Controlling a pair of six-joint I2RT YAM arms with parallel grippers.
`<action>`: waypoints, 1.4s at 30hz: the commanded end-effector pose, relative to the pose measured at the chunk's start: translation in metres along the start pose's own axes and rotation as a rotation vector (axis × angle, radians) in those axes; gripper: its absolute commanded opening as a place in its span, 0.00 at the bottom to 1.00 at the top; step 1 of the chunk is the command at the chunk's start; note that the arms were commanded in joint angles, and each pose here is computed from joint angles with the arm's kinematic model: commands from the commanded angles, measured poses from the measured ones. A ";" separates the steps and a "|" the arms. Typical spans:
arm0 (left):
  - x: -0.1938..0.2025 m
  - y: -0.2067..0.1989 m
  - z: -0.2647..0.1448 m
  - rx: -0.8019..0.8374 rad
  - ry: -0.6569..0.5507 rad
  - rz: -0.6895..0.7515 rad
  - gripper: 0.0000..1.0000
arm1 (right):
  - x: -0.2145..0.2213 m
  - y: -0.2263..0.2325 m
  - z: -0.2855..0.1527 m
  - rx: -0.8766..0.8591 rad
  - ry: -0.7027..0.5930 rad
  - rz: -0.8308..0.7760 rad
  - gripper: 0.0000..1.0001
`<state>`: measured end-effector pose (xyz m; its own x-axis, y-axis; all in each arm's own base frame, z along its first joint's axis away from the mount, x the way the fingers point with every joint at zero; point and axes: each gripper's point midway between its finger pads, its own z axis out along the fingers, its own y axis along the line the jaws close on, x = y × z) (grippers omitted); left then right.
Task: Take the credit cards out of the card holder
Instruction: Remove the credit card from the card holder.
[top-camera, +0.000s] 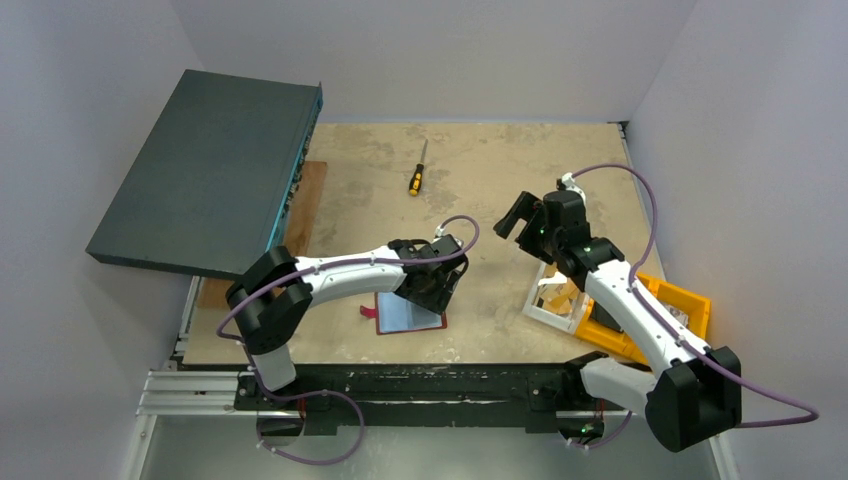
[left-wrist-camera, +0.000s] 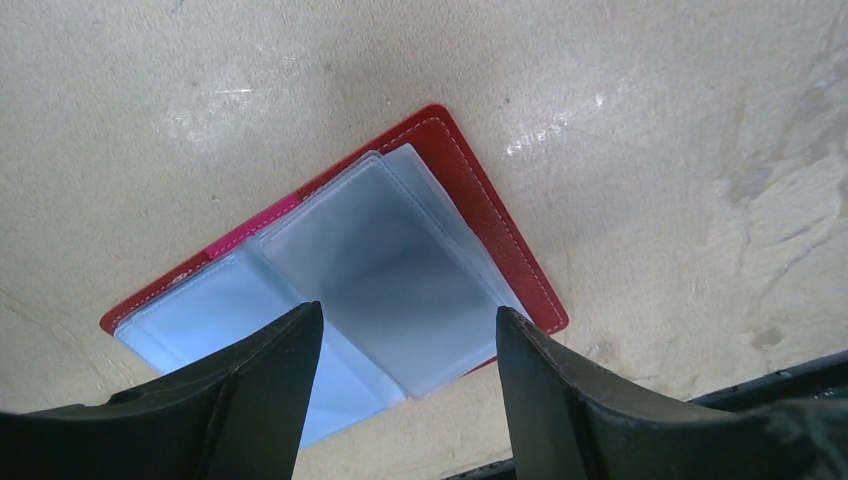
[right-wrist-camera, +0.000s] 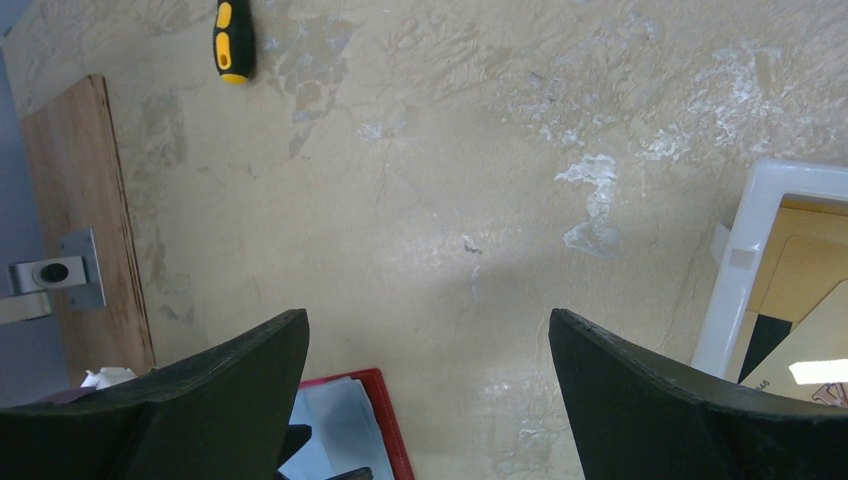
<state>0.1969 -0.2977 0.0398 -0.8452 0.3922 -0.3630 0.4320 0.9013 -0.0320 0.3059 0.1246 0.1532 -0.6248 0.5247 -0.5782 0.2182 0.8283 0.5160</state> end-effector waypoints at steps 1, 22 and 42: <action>-0.012 -0.003 0.004 -0.017 -0.045 -0.001 0.64 | -0.005 0.010 -0.003 -0.056 -0.026 0.022 0.91; 0.018 0.027 0.031 -0.196 0.041 0.043 0.28 | 0.008 0.006 0.004 -0.065 0.007 0.032 0.90; -0.029 -0.006 -0.021 0.348 -0.165 -0.188 0.04 | 0.134 0.076 0.020 -0.382 0.353 -0.072 0.62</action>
<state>0.2099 -0.2796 0.0429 -0.8783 0.2406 -0.4132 0.3550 0.9071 -0.2262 0.2555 0.2384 0.0957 -0.8483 0.3277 -0.4160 -0.0326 0.7517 0.6587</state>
